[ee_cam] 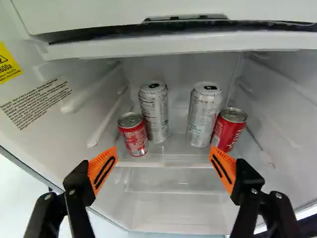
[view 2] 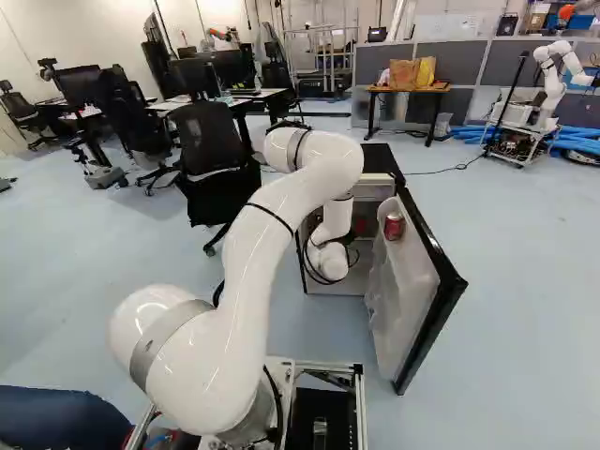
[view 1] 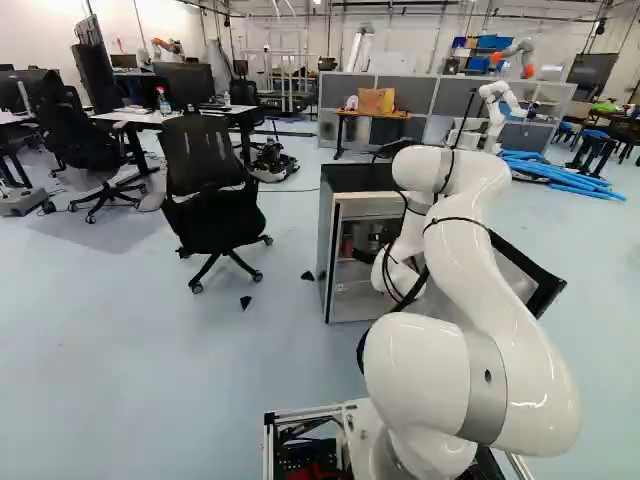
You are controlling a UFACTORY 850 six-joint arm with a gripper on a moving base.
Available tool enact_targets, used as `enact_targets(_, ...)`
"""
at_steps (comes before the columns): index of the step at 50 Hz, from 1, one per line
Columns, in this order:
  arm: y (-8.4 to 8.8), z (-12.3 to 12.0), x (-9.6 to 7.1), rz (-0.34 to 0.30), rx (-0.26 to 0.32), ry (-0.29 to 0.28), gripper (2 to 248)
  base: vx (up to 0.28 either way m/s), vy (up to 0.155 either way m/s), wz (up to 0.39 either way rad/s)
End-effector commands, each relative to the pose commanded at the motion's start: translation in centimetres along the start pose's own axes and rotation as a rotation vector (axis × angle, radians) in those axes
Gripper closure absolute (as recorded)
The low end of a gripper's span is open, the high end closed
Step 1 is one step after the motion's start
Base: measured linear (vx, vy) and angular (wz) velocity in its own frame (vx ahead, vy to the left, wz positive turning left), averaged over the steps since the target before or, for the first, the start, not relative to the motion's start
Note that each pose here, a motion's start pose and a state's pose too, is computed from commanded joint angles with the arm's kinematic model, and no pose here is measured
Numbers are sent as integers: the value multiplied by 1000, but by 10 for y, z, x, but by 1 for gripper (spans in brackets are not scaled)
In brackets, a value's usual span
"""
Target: Grab a drink from the fridge
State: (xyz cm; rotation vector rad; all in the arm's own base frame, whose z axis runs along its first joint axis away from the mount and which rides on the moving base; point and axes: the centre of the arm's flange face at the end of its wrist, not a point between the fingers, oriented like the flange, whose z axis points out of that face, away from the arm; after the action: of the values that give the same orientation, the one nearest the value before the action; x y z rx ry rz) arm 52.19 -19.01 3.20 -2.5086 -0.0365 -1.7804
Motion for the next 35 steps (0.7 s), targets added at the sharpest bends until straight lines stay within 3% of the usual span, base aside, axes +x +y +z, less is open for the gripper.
enact_targets(35, -5, 15, -2, -38, 89, -10, 3, 0, 0, 0)
